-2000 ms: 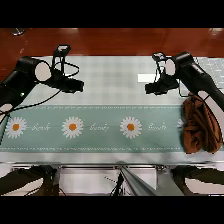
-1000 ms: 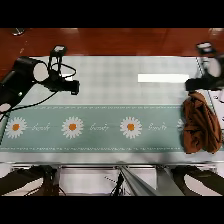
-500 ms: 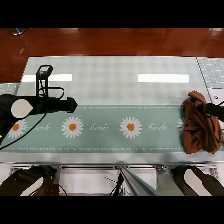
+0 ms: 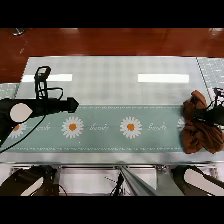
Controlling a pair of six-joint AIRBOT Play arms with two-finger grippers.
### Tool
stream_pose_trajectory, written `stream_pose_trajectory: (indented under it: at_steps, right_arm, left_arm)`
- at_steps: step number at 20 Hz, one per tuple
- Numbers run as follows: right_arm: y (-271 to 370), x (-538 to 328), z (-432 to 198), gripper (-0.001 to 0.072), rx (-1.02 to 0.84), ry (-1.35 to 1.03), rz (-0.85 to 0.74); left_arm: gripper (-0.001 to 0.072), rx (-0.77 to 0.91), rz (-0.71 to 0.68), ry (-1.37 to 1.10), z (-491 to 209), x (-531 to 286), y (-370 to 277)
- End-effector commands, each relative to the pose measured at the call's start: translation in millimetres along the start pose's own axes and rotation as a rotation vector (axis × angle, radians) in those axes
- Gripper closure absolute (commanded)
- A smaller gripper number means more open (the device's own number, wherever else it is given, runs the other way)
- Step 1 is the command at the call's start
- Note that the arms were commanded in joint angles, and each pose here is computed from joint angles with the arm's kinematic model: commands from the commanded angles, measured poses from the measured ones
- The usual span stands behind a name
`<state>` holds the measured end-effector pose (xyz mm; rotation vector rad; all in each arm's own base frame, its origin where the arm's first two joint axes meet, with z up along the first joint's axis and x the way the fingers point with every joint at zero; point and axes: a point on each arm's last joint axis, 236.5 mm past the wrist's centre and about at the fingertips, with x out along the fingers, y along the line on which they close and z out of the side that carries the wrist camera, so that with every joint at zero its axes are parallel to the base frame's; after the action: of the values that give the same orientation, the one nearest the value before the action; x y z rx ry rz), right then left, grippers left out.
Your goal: Fold the shirts.
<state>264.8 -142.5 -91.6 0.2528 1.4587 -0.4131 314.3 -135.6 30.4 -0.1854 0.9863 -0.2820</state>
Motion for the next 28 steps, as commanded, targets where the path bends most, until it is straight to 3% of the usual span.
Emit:
stream_pose_trajectory:
  at_steps: [1,4,8,13,16,21,28]
  right_arm:
    - [7,-8,11,0.0682,-0.002,0.005,0.035]
    - [33,-91,74,0.0681,0.011,-0.241,0.173]
    - [76,-276,131,0.0680,-0.025,-0.732,0.399]
    - [127,-447,97,0.0680,-0.252,-1.050,0.497]
    - [168,-510,54,0.0680,-0.422,-1.133,0.590]
    - [231,-496,-9,0.0680,-0.700,-0.973,0.687]
    - [364,-308,-91,0.0680,-0.994,-0.347,0.718]
  left_arm:
    - [0.0004,-0.011,-0.025,-0.098,23,-1,-6]
    - [0.0004,-0.010,-0.034,-0.157,38,-5,-8]
    - [0.0004,-0.041,-0.061,-0.098,27,-6,-15]
    - [0.0004,-0.038,-0.043,0.075,-14,-5,-12]
    - [0.0004,0.118,0.016,0.055,-10,-6,4]
    - [0.0004,0.032,0.014,0.010,3,-7,11]
    - [0.0004,-0.012,-0.036,0.022,-2,-1,0]
